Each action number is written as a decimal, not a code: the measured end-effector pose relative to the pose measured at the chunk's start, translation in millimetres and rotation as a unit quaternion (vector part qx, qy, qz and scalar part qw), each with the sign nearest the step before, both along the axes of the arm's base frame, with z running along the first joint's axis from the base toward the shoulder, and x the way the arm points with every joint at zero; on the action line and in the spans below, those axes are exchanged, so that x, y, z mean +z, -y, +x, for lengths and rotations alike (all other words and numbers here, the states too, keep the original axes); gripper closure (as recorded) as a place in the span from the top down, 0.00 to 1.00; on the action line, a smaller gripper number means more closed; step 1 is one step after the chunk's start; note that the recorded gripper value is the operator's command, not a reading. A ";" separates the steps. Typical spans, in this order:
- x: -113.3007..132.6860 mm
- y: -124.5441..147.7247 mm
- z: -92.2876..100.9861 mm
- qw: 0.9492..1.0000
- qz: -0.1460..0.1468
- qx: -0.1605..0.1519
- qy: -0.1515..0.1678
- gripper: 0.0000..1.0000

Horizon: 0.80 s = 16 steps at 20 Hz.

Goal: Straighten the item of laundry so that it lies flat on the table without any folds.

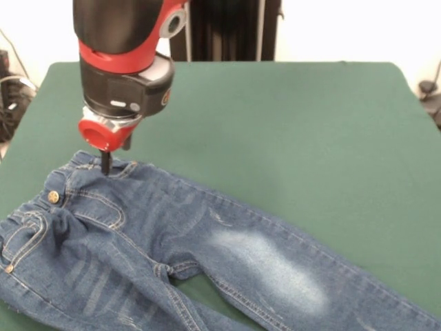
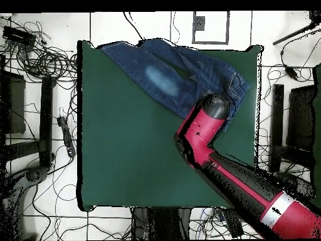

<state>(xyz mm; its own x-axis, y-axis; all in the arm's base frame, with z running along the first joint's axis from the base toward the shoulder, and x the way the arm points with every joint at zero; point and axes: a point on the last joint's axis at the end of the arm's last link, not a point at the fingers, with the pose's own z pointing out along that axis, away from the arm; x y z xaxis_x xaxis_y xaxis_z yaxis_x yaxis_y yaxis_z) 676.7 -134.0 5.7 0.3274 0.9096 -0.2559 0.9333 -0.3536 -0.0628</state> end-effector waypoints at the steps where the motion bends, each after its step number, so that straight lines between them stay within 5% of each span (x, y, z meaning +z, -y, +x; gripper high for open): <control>1: -1.7 2.5 -2.0 1.000 -0.001 -0.002 -0.002 1.00; 7: -19.3 11.3 -14.3 1.000 -0.007 0.002 -0.010 1.00; 16: -50.6 12.5 -23.1 0.998 -0.010 0.052 0.018 1.00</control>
